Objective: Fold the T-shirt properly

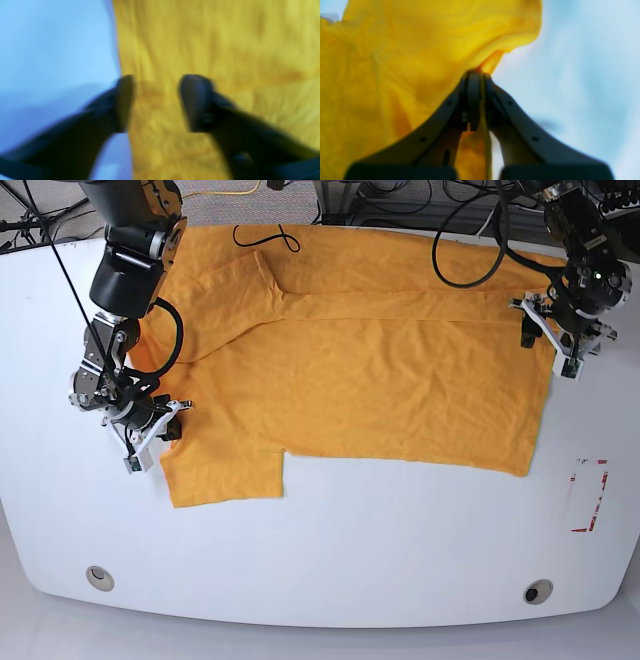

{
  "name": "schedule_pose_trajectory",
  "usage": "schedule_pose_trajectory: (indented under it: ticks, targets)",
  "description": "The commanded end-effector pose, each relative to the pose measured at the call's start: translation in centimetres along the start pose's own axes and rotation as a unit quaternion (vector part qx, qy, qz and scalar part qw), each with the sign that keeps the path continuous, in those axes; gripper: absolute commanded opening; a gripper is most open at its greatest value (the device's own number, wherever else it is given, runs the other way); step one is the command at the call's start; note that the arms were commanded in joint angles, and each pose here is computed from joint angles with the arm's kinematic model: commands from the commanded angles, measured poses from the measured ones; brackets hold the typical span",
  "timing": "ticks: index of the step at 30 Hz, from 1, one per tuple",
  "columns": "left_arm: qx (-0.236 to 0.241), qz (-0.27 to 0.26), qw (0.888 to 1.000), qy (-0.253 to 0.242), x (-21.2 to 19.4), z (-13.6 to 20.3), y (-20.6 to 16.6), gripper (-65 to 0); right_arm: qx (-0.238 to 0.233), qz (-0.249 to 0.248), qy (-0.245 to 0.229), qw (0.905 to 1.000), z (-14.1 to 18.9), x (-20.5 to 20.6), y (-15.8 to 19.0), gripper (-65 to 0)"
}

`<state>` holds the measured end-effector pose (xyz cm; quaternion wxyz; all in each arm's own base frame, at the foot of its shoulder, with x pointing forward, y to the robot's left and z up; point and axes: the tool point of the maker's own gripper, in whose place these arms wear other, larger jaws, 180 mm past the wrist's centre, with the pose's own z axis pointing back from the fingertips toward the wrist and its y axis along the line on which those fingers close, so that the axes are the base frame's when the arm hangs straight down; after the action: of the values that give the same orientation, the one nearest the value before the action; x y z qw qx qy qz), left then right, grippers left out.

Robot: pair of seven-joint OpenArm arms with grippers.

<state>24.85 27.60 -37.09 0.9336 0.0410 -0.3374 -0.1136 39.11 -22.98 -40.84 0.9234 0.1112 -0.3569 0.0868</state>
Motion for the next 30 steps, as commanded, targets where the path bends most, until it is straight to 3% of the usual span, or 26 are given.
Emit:
schedule_pose_trajectory:
  ticks: [1,8,13,21,30]
  targets:
    - [0.026,-0.007,0.999,-0.042,3.4,0.8,1.7,-13.5,-0.013,0.016,-0.035,0.9992,0.9,3.2,-1.1,-65.0]
    - [0.054,0.022,0.994,-0.094,7.8,0.8,4.8,-12.6,-0.018,0.030,-0.040,0.9986,1.2,4.4,-1.5,-65.0]
    - [0.061,0.040,0.994,-0.083,9.2,-1.2,7.8,-12.6,-0.019,0.030,-0.040,0.9986,1.3,4.4,-1.7,-65.0]
    - [0.013,0.099,0.991,-0.086,11.9,-5.3,9.5,-12.6,-0.019,0.030,-0.039,0.9986,1.3,4.3,-1.7,-65.0]
    - [-0.059,0.139,0.983,-0.109,13.9,-9.6,7.2,-12.6,-0.018,0.029,-0.048,0.9983,1.3,4.1,-1.6,-65.0]
